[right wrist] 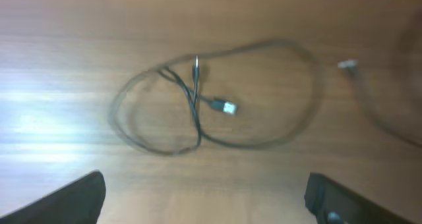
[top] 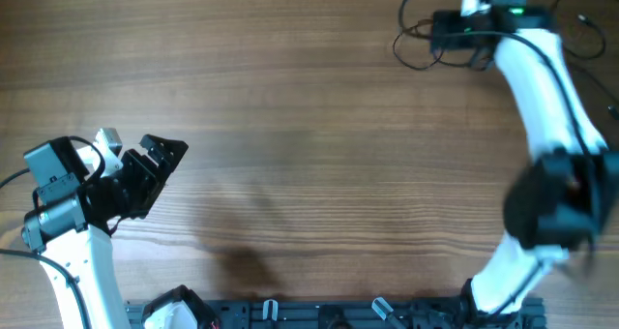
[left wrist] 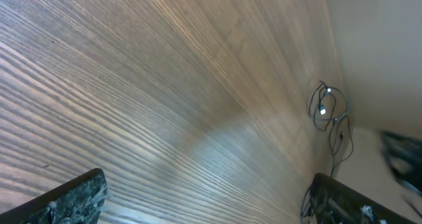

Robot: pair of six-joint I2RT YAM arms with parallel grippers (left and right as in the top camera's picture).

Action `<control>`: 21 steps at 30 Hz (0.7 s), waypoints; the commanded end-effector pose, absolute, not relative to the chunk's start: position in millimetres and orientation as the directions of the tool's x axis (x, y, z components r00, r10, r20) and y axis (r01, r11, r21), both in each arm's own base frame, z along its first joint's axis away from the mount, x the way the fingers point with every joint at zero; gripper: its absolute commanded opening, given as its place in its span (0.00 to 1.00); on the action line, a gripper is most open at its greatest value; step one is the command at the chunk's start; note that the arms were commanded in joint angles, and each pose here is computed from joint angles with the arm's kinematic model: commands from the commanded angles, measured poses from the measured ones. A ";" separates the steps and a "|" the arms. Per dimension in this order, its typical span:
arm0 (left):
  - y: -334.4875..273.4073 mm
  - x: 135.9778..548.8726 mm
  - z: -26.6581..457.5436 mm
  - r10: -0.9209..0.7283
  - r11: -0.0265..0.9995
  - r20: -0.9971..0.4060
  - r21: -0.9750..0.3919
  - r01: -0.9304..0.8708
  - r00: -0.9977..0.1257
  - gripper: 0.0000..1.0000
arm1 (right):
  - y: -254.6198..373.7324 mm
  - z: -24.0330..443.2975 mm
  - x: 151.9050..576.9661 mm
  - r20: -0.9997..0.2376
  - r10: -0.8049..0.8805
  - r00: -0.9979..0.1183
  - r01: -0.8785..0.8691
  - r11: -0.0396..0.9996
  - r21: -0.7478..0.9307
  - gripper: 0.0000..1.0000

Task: Untangle cables
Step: 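Carry the center cable to the top-right and release it there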

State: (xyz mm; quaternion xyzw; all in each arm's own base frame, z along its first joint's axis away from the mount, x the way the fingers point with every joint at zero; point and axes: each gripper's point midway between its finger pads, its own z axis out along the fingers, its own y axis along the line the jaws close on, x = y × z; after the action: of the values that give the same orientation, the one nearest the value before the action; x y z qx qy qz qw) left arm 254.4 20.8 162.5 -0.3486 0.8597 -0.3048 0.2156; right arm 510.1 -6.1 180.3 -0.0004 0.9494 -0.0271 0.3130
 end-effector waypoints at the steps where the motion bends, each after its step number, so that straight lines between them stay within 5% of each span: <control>1: 22.7 255.3 163.3 -0.736 0.567 -0.157 -0.674 -0.474 -0.658 1.00 | -5.0 287.4 460.0 -0.713 0.138 -0.687 0.135 0.989 0.061 1.00; 11: 22.7 255.3 163.3 -0.736 0.567 -0.157 -0.674 -0.474 -0.658 1.00 | 9.1 359.7 311.7 -0.690 0.202 -0.695 0.116 0.979 0.170 1.00; 21: 22.7 255.3 163.3 -0.736 0.567 -0.157 -0.674 -0.474 -0.658 1.00 | 7.9 392.0 225.0 -0.727 0.308 -0.613 0.167 0.951 0.261 1.00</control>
State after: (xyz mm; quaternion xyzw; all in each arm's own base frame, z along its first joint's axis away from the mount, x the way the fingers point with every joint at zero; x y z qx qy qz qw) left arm 254.0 20.7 162.3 -0.3492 0.8597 -0.3049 0.2146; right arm 249.7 4.5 379.2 0.1154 0.9091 0.0615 0.3956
